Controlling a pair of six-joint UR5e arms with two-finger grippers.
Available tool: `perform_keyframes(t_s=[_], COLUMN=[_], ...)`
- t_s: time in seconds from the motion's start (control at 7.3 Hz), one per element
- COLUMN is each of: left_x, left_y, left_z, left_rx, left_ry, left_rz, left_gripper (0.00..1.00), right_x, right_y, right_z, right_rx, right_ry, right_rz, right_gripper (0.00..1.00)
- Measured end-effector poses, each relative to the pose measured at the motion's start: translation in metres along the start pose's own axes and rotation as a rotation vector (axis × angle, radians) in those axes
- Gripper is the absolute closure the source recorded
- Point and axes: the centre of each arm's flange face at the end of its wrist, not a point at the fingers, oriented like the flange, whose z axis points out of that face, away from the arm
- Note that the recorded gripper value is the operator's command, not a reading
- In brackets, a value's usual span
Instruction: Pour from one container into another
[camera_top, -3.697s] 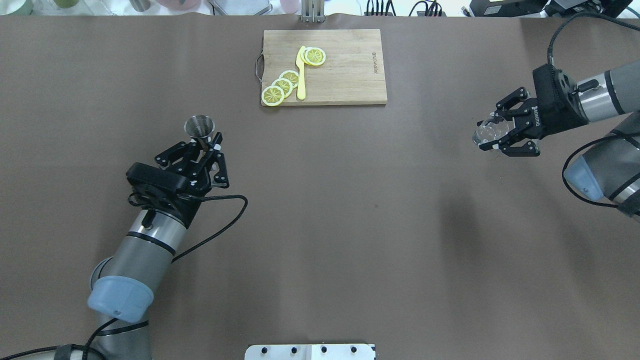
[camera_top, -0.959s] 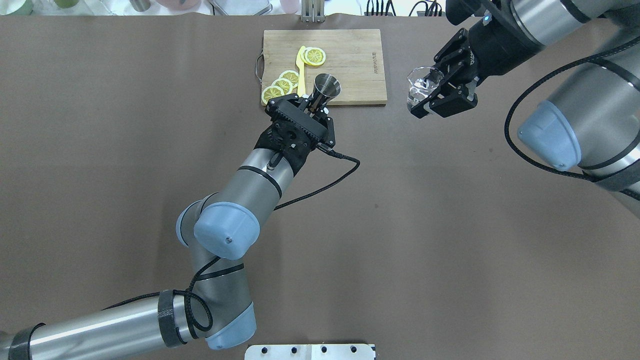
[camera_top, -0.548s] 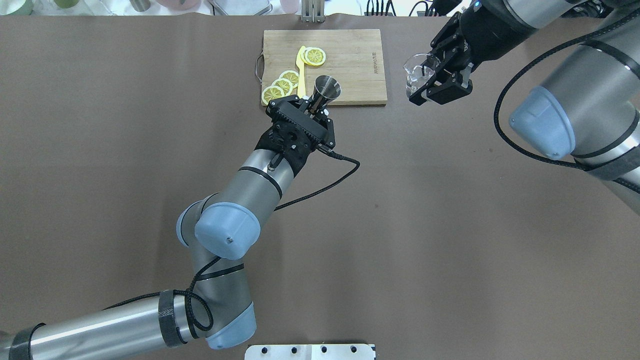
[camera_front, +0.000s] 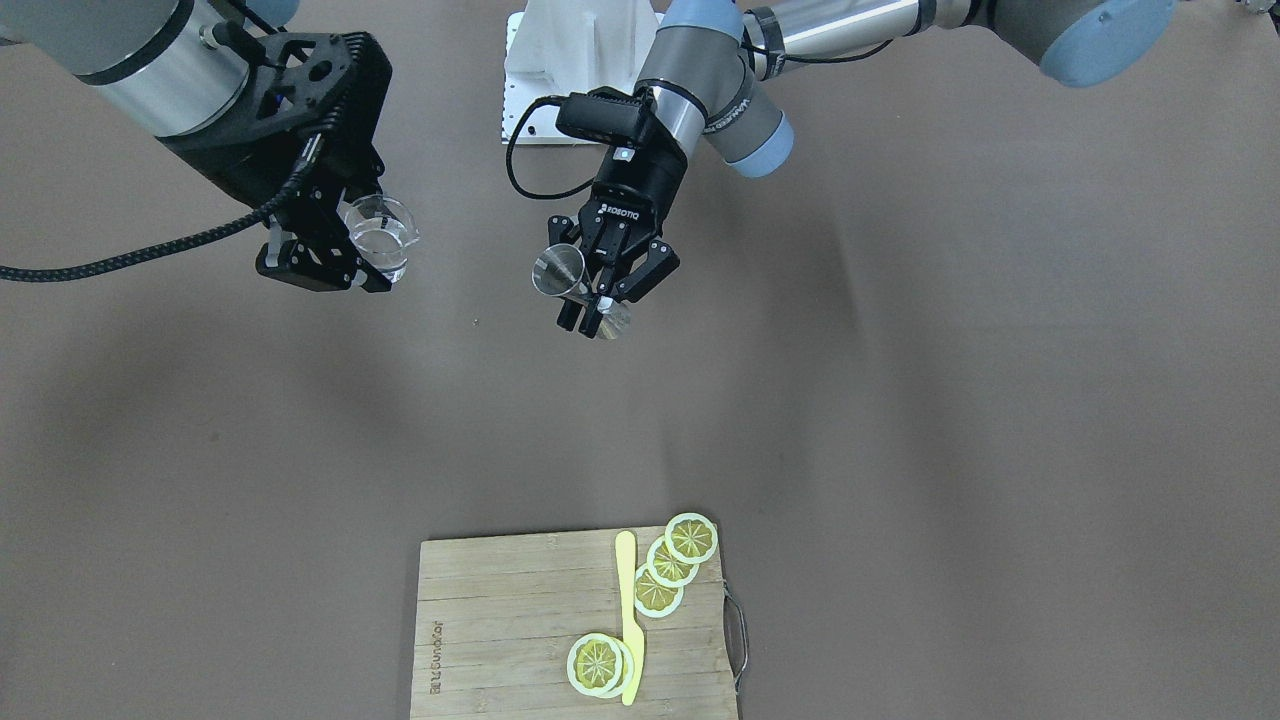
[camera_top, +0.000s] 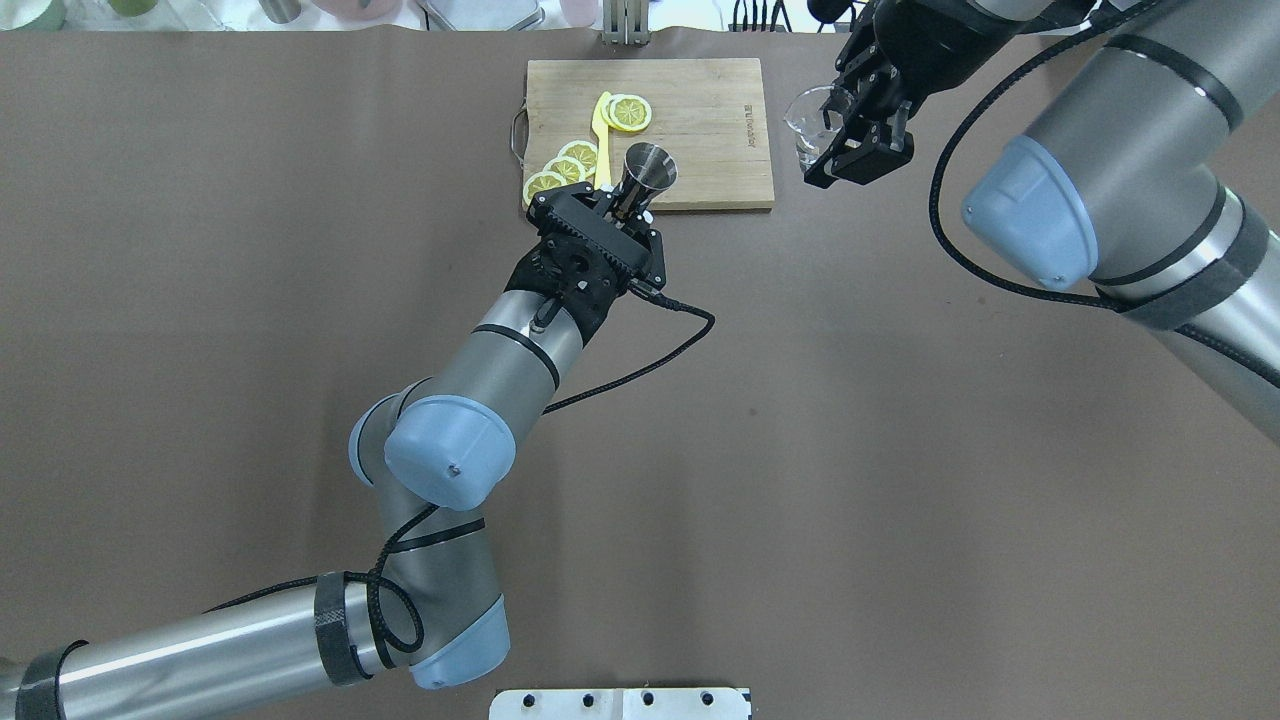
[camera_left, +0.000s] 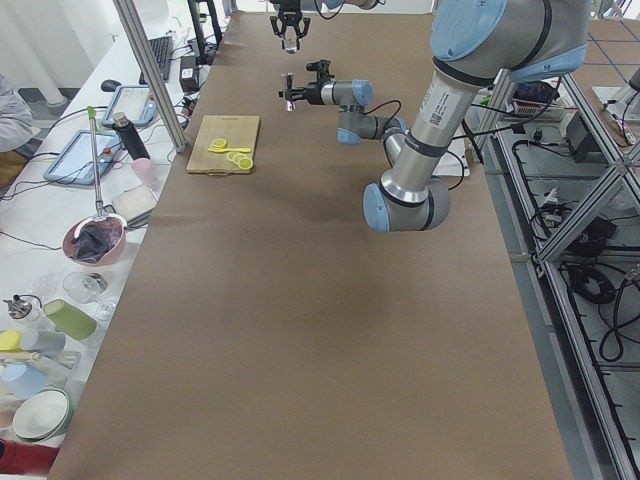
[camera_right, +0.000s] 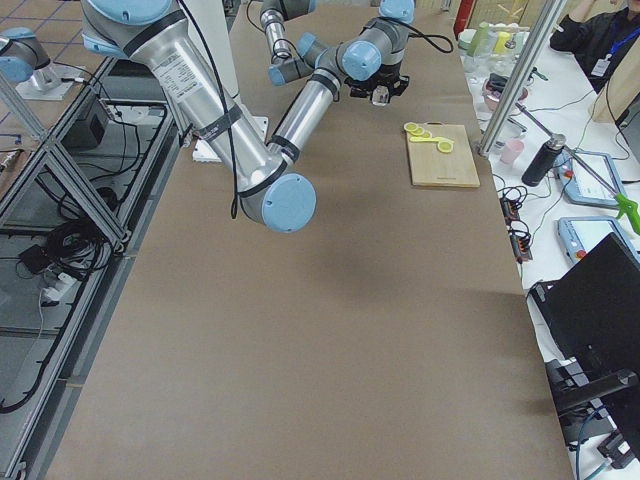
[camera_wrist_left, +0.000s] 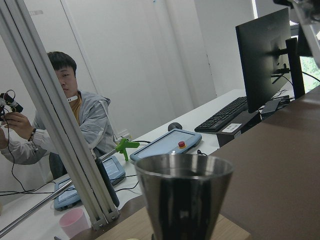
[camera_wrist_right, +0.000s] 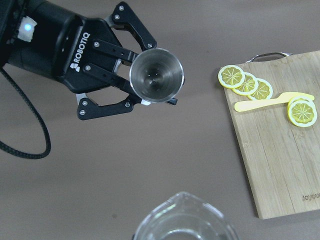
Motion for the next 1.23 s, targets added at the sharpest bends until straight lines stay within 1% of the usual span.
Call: perform_keyframes(t_s=[0.41,0.82,1.1,1.23], left_x=[0.000,0.000,0.001,0.001], left_y=[0.006,0.007,0.008,0.008], left_z=[0.001,0.001,0.001,0.001], left_rx=[-0.009,-0.011,-0.014,-0.014], left_ry=[0.003,0.006,0.014,0.016], left_rz=[0.006,0.007,0.007,0.007], left_gripper=[1.00,1.00,1.00,1.00], right_x=[0.011,0.014,0.017,0.018], right_y=[-0.028,-0.054,-0.072,-0.077], right_z=[-0.002,0.011,0.017,0.016], right_rx=[-0.061,-0.110,-0.159,-0.189], right_ry=[-0.002,-0.017,-0.019,-0.024], right_rz=[-0.026,-0.042,-0.055,-0.081], right_gripper=[1.00,1.00,1.00,1.00])
